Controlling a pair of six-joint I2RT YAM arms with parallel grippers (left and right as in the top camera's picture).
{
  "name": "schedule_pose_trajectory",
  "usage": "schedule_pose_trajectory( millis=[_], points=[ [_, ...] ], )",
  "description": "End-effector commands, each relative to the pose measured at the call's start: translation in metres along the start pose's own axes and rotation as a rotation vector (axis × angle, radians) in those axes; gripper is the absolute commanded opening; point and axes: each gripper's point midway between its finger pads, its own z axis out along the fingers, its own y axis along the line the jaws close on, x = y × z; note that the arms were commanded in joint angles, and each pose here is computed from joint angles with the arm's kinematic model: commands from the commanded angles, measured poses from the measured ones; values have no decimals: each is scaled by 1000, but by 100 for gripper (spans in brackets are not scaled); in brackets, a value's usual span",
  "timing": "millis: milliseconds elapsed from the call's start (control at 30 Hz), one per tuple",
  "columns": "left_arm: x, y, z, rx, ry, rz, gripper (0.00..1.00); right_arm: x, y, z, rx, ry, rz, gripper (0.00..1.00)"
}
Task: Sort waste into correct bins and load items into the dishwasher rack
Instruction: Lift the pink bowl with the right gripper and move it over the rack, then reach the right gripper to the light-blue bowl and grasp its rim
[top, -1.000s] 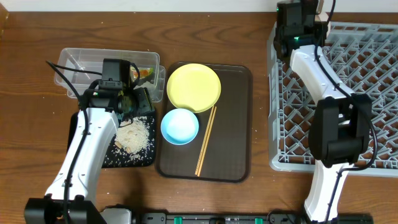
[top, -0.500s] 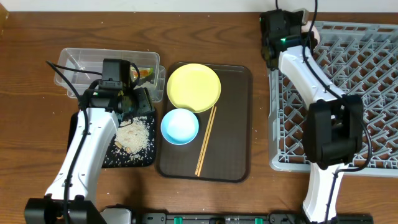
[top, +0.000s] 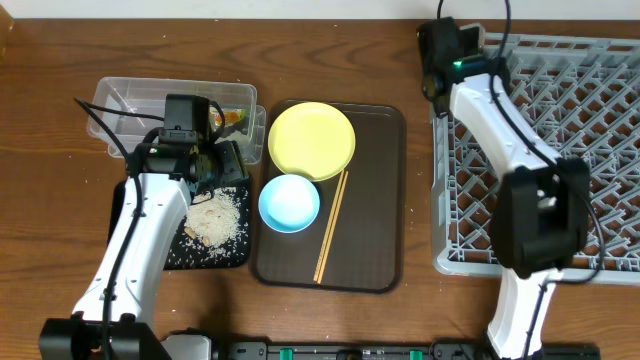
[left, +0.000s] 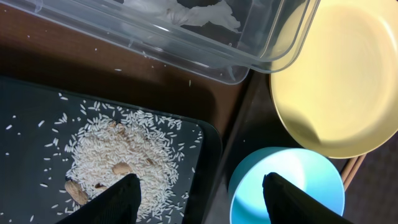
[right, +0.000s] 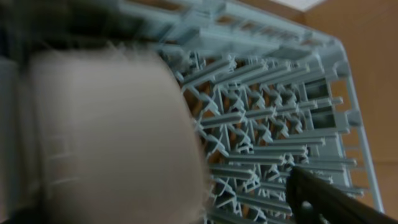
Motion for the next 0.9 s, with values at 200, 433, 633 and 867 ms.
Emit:
schedule_pose_trajectory(
  millis=[200, 433, 633, 867],
  points=[
    [-2, 1, -3, -8, -12, 6, 66, -51, 15, -112, -524, -181, 125, 88],
    [0, 2, -3, -12, -3, 5, 66, -21, 103, -177, -1084, -75, 8, 88],
    [6, 41, -7, -217, -15, -173, 66, 28, 157, -188, -1142, 74, -138, 84],
    [11, 83, -14, -320, -4, -375, 66, 98, 206, -208, -1151, 262, -323, 84]
  ],
)
